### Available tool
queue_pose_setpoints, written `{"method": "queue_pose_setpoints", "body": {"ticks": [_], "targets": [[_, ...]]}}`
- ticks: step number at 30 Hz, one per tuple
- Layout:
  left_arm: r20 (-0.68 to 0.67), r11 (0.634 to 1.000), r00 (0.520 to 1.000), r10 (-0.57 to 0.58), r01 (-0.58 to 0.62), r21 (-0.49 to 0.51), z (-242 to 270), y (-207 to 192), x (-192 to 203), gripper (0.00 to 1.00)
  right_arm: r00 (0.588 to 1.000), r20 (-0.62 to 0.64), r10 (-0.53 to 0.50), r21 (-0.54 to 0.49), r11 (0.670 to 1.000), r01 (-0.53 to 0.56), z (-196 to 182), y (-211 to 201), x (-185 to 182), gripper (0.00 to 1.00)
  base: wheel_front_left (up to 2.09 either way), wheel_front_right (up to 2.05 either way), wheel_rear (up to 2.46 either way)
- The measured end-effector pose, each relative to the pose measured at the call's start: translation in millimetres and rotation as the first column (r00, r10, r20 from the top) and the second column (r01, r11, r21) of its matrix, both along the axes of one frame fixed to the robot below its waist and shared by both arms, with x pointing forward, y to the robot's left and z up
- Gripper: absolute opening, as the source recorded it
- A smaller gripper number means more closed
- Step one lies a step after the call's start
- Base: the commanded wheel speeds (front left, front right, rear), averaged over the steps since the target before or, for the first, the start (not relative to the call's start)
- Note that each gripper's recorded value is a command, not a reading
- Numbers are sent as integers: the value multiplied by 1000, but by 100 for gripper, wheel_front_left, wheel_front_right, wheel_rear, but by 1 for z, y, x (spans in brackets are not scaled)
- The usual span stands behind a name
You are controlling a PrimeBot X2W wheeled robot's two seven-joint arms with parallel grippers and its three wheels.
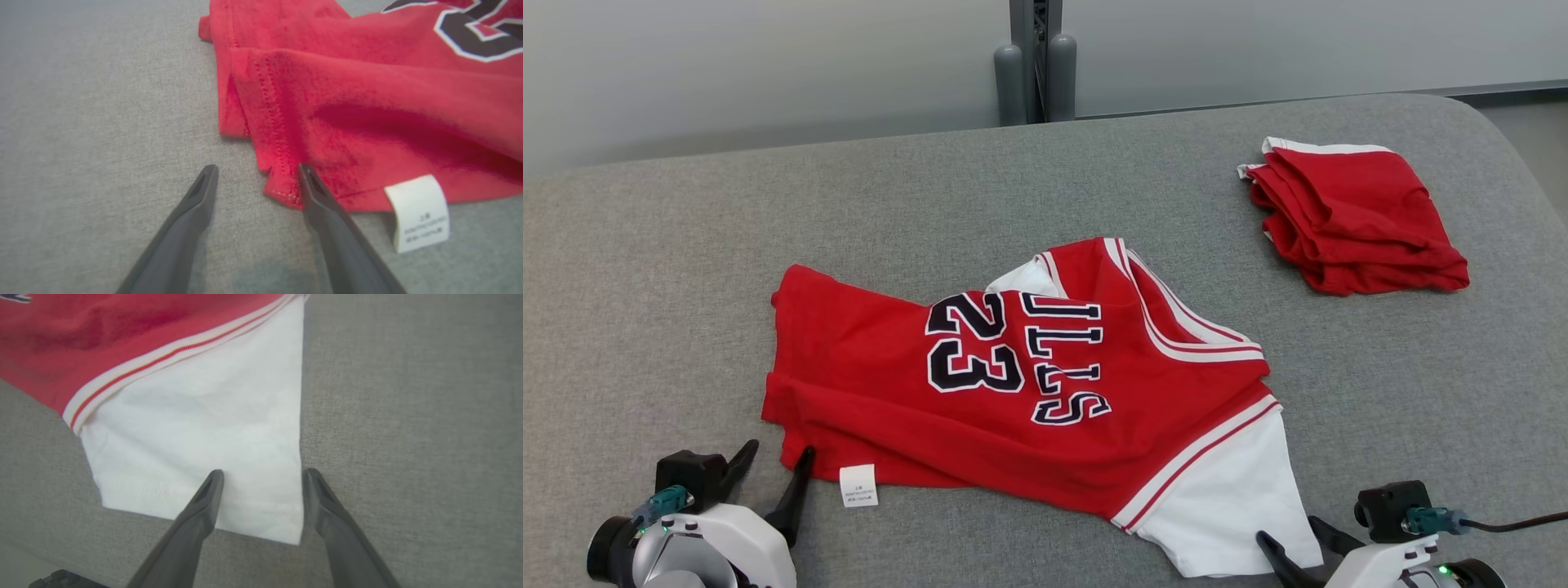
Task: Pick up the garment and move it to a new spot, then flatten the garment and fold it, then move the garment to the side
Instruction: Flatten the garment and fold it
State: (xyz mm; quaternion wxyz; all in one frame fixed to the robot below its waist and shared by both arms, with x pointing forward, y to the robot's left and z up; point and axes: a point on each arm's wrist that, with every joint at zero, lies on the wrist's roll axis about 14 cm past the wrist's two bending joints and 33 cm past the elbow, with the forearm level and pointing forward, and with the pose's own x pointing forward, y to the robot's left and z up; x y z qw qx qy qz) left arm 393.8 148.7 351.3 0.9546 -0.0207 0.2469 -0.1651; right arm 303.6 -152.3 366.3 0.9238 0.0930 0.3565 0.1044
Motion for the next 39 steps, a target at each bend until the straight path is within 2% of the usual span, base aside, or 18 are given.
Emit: {"method": "queue_pose_setpoints", "body": {"ticks": [3,5,6,7,8,9,10,13,19,25,29,30,34,39], "targets": [[-17,1000,1000,5,-5,-23,-2,-4,-2,100,1000,-14,8,7,1000,-8,-1,3,-2,100,0,0,0],[-24,999,1000,7,-8,-35,-2,-5,-3,100,1000,-17,11,7,1000,-11,-1,4,-3,83,0,0,0],[-32,999,999,16,-17,-51,-2,-6,-3,100,1000,-21,14,6,1000,-14,-2,4,-3,61,0,0,0],[-32,999,999,16,-17,-51,-2,-6,-3,100,1000,-21,14,6,1000,-14,-2,4,-3,26,0,0,0],[-45,998,999,12,-15,-58,-4,-8,-6,48,1000,-20,15,6,1000,-15,-1,4,-3,4,0,0,0],[-55,998,998,7,-11,-64,-5,-10,-7,24,1000,-18,16,6,1000,-16,-1,4,-3,0,0,0,0],[-60,998,998,-3,-2,-71,-5,-13,-9,0,1000,-18,18,10,1000,-18,-1,6,-4,0,0,0,0],[-66,995,998,-22,16,-97,-3,-20,-13,0,1000,-3,22,18,1000,-22,2,8,-3,0,0,0,0],[-44,997,998,-38,34,-74,5,-13,-18,0,996,80,28,63,998,-33,17,19,6,0,0,0,0],[118,997,993,-20,29,-75,51,-3,5,0,975,222,-3,145,989,-30,50,27,22,0,0,0,0],[215,998,976,-32,44,-53,76,-3,9,0,943,329,-40,214,976,-33,81,30,36,0,0,0,0],[275,998,960,-45,57,-34,93,-2,13,0,923,383,-47,239,970,-50,99,32,45,0,0,0,0],[369,995,925,-94,98,8,121,-5,21,0,884,468,-27,259,960,-108,130,41,63,0,0,0,0],[474,988,867,-157,139,73,170,-6,54,0,817,576,-32,288,943,-167,178,50,101,0,0,0,0]]}}
